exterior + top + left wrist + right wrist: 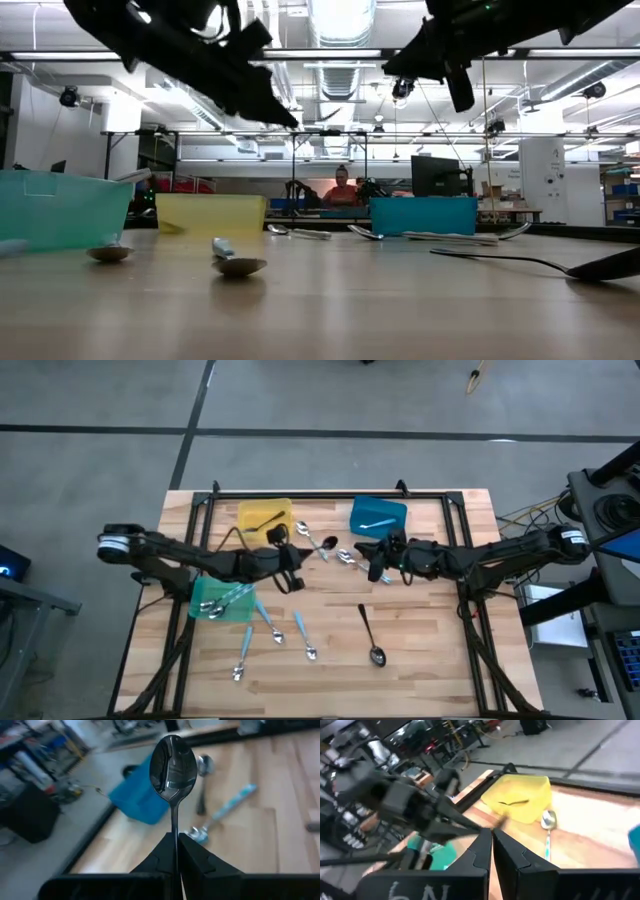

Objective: Sort silverware by color (type)
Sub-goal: Put the black spoon into the yellow bin

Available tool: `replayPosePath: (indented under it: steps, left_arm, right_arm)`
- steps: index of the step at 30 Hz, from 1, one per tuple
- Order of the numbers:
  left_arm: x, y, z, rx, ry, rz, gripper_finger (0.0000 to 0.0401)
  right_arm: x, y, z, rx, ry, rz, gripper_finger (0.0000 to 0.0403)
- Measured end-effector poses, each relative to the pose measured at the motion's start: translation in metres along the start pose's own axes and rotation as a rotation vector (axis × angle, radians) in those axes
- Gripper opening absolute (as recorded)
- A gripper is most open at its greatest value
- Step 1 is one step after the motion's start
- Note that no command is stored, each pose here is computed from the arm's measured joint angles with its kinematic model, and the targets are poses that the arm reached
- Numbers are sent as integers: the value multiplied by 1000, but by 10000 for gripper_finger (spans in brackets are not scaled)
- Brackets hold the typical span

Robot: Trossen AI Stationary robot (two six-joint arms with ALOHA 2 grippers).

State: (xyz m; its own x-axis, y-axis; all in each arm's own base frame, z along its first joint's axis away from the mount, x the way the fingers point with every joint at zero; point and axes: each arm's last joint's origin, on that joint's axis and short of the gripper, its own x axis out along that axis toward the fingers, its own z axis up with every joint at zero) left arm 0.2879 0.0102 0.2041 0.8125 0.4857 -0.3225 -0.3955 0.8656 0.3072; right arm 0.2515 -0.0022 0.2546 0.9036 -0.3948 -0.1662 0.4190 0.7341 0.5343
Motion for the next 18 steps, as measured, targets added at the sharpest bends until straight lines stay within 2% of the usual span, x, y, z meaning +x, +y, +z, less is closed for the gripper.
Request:
replayPosePath:
  steps: [4,7,18]
  left_arm:
    - [-7,5,9,-27,-32,46,0]
    - [-7,5,13,-35,-41,48,0]
    - [0,1,15,-29,-30,46,0]
  right_arm:
    - [4,-3,-3,35,10,-18,19]
    - [7,-3,-6,45,15,-21,43]
    - [20,-7,-8,84,-23,-24,190]
